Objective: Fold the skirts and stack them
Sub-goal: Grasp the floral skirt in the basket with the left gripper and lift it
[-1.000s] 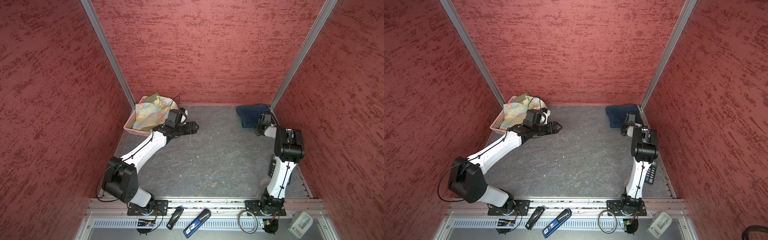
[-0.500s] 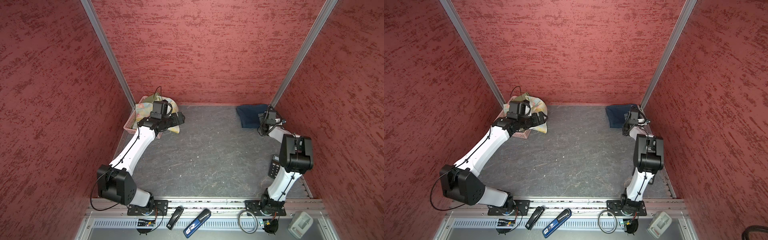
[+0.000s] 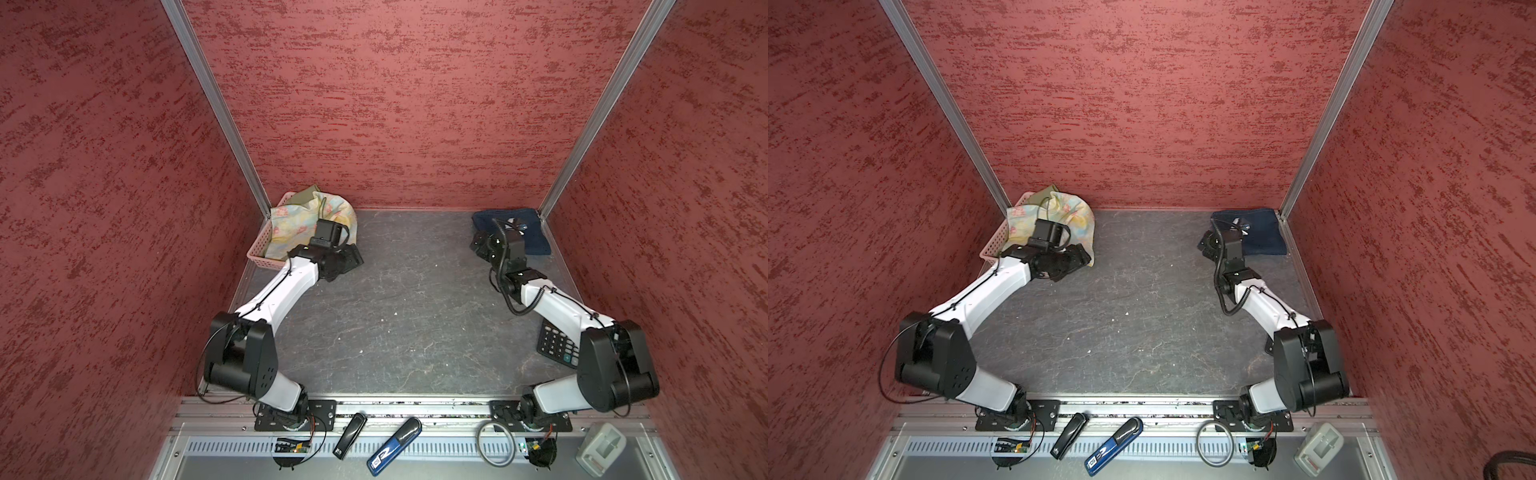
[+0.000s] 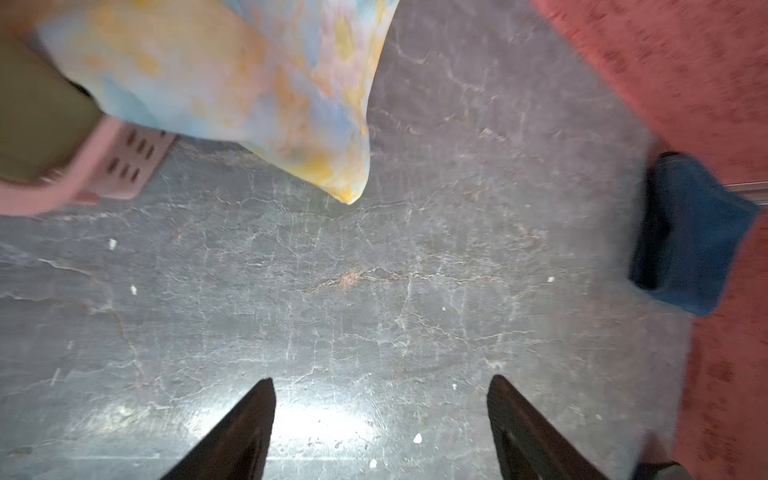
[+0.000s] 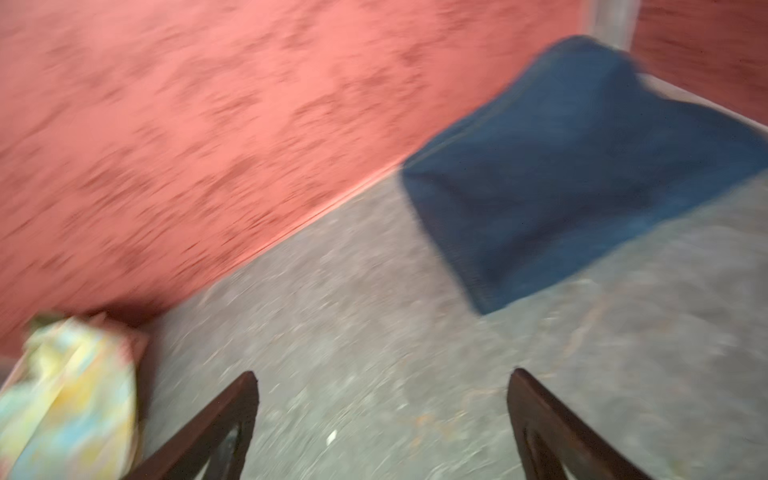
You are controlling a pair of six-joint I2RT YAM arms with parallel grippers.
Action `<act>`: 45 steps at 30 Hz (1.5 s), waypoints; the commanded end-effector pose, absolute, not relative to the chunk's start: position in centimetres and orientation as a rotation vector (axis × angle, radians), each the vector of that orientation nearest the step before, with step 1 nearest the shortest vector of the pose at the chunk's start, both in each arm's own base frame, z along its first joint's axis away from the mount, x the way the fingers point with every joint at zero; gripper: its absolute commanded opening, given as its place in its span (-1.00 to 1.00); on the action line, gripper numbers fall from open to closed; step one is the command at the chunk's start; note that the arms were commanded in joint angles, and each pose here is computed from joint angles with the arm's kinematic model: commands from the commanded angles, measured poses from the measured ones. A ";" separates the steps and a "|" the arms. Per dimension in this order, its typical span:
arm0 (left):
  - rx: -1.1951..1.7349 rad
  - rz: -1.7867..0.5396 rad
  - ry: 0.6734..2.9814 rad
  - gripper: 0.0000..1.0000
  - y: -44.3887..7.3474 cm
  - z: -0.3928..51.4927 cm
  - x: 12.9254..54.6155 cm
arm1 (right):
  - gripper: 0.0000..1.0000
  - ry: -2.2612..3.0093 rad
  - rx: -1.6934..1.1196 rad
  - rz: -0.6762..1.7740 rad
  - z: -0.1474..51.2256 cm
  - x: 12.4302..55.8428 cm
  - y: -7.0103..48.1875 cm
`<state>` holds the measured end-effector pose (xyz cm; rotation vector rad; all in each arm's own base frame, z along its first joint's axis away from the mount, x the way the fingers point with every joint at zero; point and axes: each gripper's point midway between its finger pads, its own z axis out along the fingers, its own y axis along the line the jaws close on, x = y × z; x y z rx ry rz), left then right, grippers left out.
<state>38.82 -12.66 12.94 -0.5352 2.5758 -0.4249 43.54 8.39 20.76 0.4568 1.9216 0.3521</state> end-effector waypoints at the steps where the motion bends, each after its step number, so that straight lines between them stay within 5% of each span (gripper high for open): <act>1: -0.593 -0.203 2.475 0.61 -11.5 11.5 41.2 | 0.87 1.823 0.239 0.381 25.1 42.0 12.0; 7: -0.596 0.062 2.407 0.65 -9.4 8.5 44.8 | 0.87 1.763 0.169 0.445 27.5 39.3 13.5; 13: -0.555 0.088 2.377 0.65 -9.0 5.8 48.6 | 0.87 1.730 0.165 0.414 28.8 38.2 12.6; 15: -0.517 0.076 2.364 0.30 -9.1 5.9 50.5 | 0.87 1.729 0.167 0.407 29.4 38.0 12.4; 18: -0.457 -0.020 2.297 -1.00 -9.9 9.5 52.4 | 0.87 1.717 0.160 0.398 30.1 37.4 12.0; 24: -0.326 -0.271 2.067 -1.00 -12.2 24.9 52.7 | 0.87 1.740 0.159 0.341 29.6 36.8 11.2; 34: -0.079 -0.672 1.750 -1.00 -14.8 46.6 45.1 | 0.87 1.746 0.227 0.324 29.3 37.0 10.4; 45: 0.235 -1.101 1.610 -1.00 -24.0 54.5 34.0 | 0.93 1.716 0.380 0.295 34.8 37.1 5.7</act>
